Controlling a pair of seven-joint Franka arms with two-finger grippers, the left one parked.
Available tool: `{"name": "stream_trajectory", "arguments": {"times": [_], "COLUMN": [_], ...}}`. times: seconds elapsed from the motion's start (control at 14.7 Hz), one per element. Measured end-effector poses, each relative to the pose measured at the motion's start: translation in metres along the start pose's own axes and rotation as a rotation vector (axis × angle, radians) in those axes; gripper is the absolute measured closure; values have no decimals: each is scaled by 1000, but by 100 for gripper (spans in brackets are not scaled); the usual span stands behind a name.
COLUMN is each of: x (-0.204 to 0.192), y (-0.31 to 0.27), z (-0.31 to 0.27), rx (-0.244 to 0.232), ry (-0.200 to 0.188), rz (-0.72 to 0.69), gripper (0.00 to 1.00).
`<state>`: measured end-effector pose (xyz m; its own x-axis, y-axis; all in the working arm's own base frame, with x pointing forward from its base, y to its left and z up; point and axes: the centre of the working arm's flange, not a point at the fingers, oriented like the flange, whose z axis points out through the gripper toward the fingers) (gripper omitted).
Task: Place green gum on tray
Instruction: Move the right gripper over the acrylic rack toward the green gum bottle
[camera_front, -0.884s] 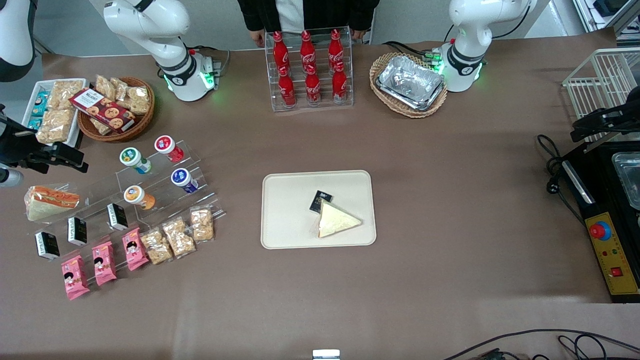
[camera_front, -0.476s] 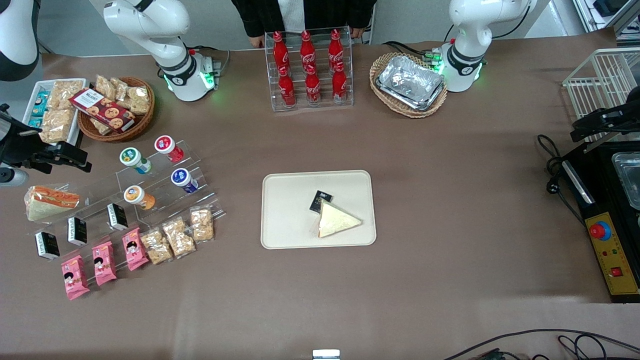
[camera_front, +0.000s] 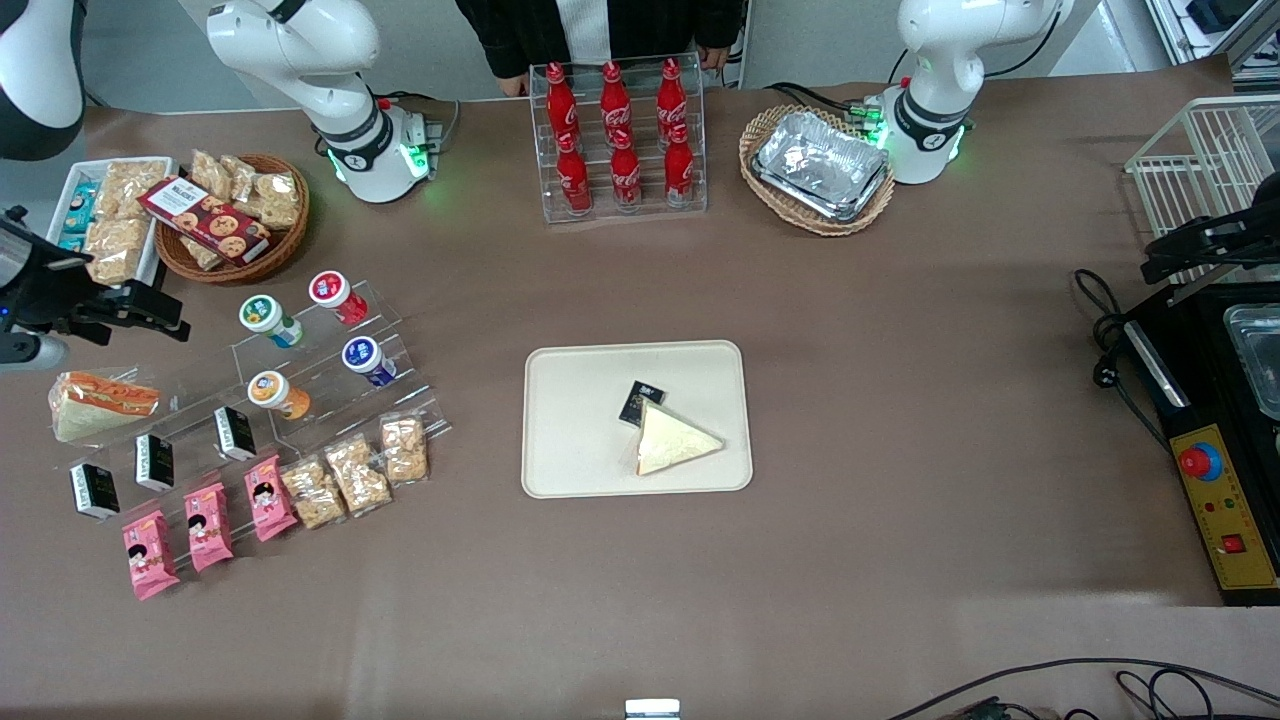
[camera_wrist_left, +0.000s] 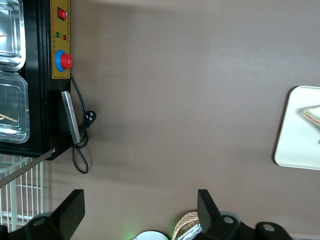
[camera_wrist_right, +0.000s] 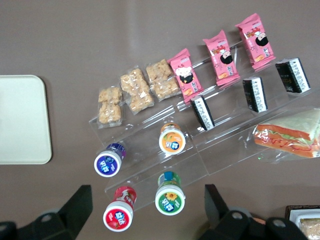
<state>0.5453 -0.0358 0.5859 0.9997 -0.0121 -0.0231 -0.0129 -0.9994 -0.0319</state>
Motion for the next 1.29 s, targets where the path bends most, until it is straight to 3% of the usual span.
{"name": "stream_trajectory", "arguments": {"times": [0.2,0.48,0.88,1.29], "x": [-13,-48,-102,-111], "y": [-7,-7,11,17], "z": [6,15,24,27], "rx": [-6,-5,6,9], "ry": [-17,5,-4,-5], "rz": [-15,-27,-43,-36], "gripper": [0,0,0,0]}}
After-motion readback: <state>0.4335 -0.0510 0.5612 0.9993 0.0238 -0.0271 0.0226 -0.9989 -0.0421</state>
